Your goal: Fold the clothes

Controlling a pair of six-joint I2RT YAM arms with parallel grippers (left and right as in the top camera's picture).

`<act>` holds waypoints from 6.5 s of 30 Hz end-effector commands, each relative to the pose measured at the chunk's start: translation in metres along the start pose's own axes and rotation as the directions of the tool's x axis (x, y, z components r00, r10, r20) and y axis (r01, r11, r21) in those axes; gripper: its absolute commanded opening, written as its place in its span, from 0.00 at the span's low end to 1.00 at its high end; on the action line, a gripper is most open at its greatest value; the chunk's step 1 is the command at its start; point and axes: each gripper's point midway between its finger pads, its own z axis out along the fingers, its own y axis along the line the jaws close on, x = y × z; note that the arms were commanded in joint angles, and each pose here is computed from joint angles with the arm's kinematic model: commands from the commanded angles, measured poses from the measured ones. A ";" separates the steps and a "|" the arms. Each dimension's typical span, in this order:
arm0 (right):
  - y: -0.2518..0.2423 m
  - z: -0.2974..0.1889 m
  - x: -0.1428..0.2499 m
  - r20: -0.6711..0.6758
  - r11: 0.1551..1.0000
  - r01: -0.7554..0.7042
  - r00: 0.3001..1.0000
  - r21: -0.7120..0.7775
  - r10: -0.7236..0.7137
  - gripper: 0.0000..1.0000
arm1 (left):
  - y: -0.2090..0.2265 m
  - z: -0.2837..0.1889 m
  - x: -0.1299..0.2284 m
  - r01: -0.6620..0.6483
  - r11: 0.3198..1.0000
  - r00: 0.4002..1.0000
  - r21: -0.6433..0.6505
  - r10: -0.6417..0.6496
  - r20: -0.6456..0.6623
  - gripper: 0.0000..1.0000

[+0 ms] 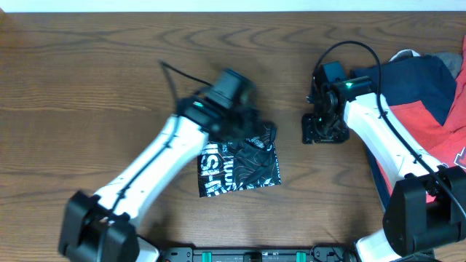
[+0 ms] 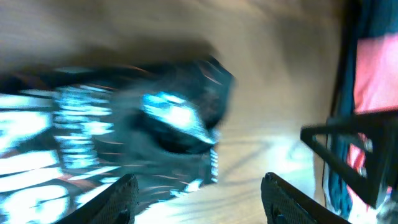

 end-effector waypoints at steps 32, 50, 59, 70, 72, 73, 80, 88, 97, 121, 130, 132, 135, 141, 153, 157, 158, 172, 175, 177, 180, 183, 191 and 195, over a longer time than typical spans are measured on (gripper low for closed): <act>0.053 0.053 0.058 -0.236 0.941 0.288 0.941 0.178 -0.244 0.07 | 0.169 0.067 0.018 0.141 0.886 0.932 -0.443 -0.269 -0.242 0.64; 0.020 0.033 0.063 -0.199 0.927 0.105 0.979 0.360 -0.033 0.08 | 0.168 0.012 0.060 0.115 0.845 0.876 -0.522 -0.334 -0.348 0.64; 0.056 0.032 0.049 -0.155 0.990 0.096 0.985 0.099 -0.080 0.13 | 0.104 0.007 -0.023 -0.088 0.979 0.994 -0.181 0.075 -0.077 0.99; 0.033 0.014 0.037 -0.106 0.996 -0.018 0.994 0.087 0.027 0.23 | 0.080 0.063 -0.010 -0.377 0.916 0.896 0.139 0.398 -0.197 0.98; 0.025 0.004 0.033 -0.079 0.996 -0.043 0.996 0.079 0.049 0.24 | 0.079 0.074 -0.005 -0.368 0.911 0.888 0.187 0.404 -0.220 0.98; 0.021 -0.001 0.032 -0.068 0.996 -0.053 0.996 0.075 0.058 0.25 | 0.080 0.079 -0.002 -0.356 0.912 0.887 0.203 0.398 -0.233 0.98; -0.001 -0.022 0.029 -0.024 0.992 -0.108 0.994 0.063 0.110 0.27 | 0.086 0.109 0.029 -0.291 0.924 0.855 0.248 0.367 -0.366 0.98; -0.015 -0.024 0.030 -0.033 0.987 -0.146 0.988 0.069 0.149 0.27 | 0.096 0.134 0.058 -0.258 0.937 0.810 0.236 0.343 -0.476 0.48; -0.017 -0.025 0.030 -0.034 0.986 -0.150 0.988 0.074 0.153 0.26 | 0.107 0.127 0.017 -0.248 0.946 0.864 0.210 0.314 -0.393 0.06; -0.022 -0.025 0.027 -0.014 0.984 -0.147 0.989 0.098 0.149 0.26 | 0.462 -0.114 -0.185 0.659 0.729 0.585 0.185 -0.652 0.483 0.06; -0.021 -0.025 0.024 -0.004 0.985 -0.146 0.989 0.095 0.147 0.26 | 0.525 -0.156 -0.147 0.792 0.534 0.346 0.295 -0.791 0.504 0.98; -0.021 -0.025 0.024 -0.004 0.985 -0.146 0.989 0.094 0.147 0.26 | 0.528 -0.156 -0.138 0.808 0.512 0.334 0.292 -0.806 0.489 0.98; -0.021 -0.025 0.024 -0.003 0.985 -0.146 0.989 0.094 0.147 0.27 | 0.525 -0.162 -0.130 0.805 0.531 0.362 0.266 -0.794 0.489 0.98; -0.016 -0.024 0.017 0.019 0.988 -0.144 0.990 0.062 0.143 0.59 | 0.495 -0.196 -0.137 0.765 0.618 0.430 0.184 -0.702 0.567 0.98; 0.019 -0.036 -0.055 0.281 0.989 -0.063 0.954 -0.136 0.100 0.99 | 0.280 -0.134 -0.205 0.318 0.947 0.832 0.048 -0.303 0.464 0.98; 0.015 -0.044 -0.073 0.351 0.987 -0.061 0.930 -0.152 0.111 0.99 | 0.194 -0.070 -0.185 0.121 0.993 0.949 0.014 -0.120 0.292 0.98; 0.009 -0.045 -0.074 0.353 0.986 -0.074 0.927 -0.151 0.124 0.99 | 0.180 -0.056 -0.175 0.082 0.996 0.967 -0.024 -0.073 0.244 0.98; -0.061 -0.037 0.039 -0.098 0.959 -0.284 0.955 -0.021 0.280 0.99 | 0.161 -0.061 0.028 -0.042 0.905 0.857 -0.423 -0.185 -0.481 0.98; -0.061 -0.040 0.056 -0.157 0.956 -0.293 0.944 -0.004 0.289 0.99 | 0.161 -0.071 0.042 -0.041 0.902 0.843 -0.430 -0.200 -0.500 0.98; -0.060 -0.044 0.064 -0.165 0.955 -0.295 0.942 -0.002 0.291 0.99 | 0.160 -0.077 0.048 -0.037 0.904 0.858 -0.427 -0.190 -0.477 0.98; -0.058 -0.052 0.067 -0.105 0.958 -0.287 0.953 -0.016 0.284 0.99 | 0.160 -0.082 0.052 -0.021 0.910 0.905 -0.415 -0.160 -0.395 0.98; -0.058 -0.063 0.063 0.047 0.958 -0.282 0.958 -0.043 0.284 0.99 | 0.162 -0.088 0.052 -0.031 0.918 0.966 -0.395 -0.074 -0.246 0.98; -0.078 -0.123 0.070 0.643 0.954 -0.300 0.733 0.011 0.223 0.99 | 0.123 -0.122 0.067 -0.297 0.923 0.886 -0.246 0.362 0.289 0.98; -0.077 -0.151 0.086 0.778 0.960 -0.279 0.595 -0.035 0.202 0.99 | 0.113 -0.152 0.080 -0.340 0.916 0.775 -0.213 0.402 0.488 0.98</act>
